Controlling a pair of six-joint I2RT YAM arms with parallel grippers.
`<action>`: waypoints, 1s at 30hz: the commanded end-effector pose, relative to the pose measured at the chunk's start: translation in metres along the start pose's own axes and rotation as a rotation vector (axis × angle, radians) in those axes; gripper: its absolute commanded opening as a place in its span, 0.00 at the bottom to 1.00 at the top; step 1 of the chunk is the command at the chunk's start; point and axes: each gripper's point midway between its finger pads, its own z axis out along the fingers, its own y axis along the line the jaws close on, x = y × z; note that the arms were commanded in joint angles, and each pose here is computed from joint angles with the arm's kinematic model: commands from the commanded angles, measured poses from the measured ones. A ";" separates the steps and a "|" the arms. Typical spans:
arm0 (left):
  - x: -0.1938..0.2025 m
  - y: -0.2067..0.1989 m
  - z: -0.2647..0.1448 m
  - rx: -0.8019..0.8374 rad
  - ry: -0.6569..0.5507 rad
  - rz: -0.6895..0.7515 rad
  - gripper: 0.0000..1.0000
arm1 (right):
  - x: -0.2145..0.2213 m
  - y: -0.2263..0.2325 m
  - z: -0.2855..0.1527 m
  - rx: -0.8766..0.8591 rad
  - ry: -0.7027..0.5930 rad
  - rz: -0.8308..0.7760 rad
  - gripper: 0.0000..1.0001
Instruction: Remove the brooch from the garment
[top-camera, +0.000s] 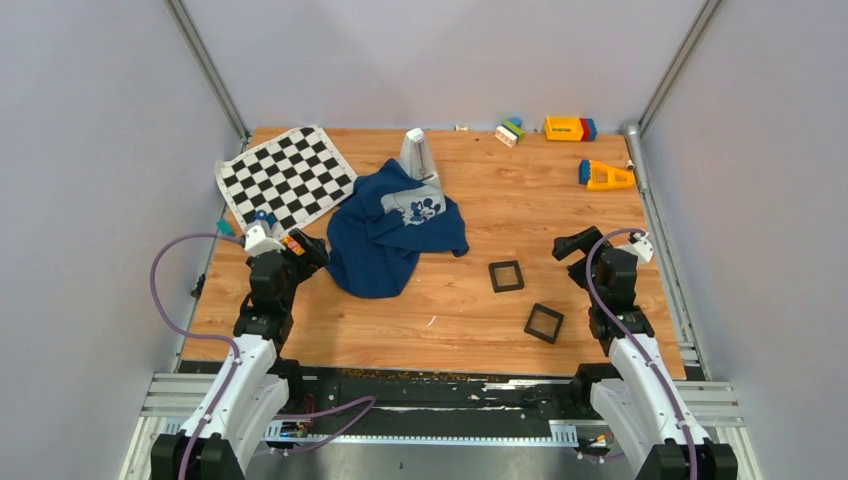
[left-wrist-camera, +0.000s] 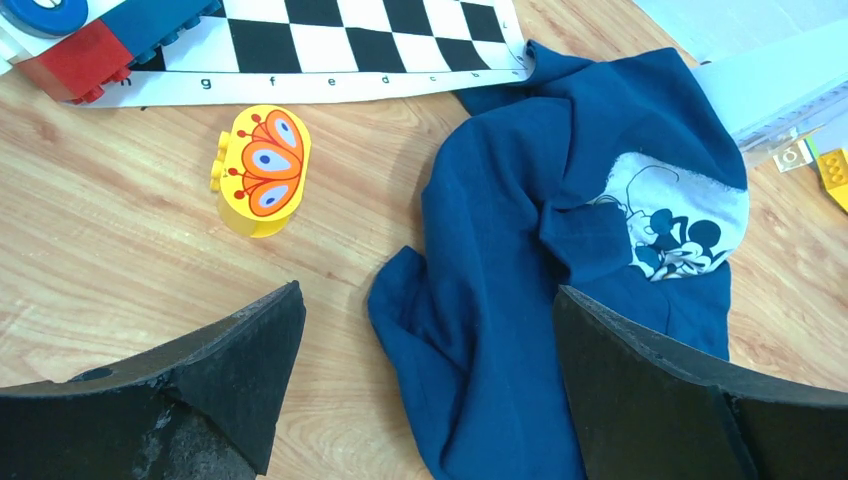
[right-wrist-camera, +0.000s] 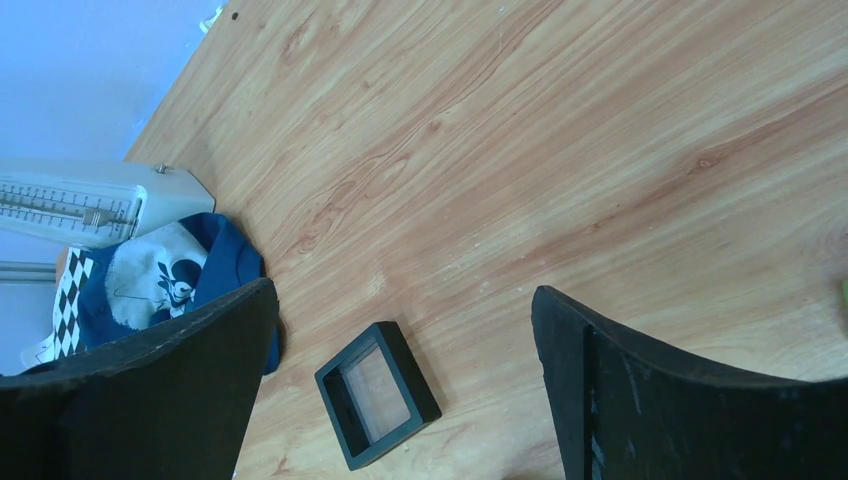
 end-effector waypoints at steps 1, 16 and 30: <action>-0.012 -0.012 -0.001 0.052 -0.045 -0.002 1.00 | -0.011 0.006 -0.001 -0.005 -0.032 0.001 1.00; 0.026 -0.037 0.010 0.218 0.149 0.098 0.93 | 0.062 0.078 0.008 -0.317 0.283 -0.190 0.96; 0.052 -0.024 0.027 0.124 0.298 0.088 0.84 | 0.163 0.152 0.062 -0.246 0.608 -0.439 0.82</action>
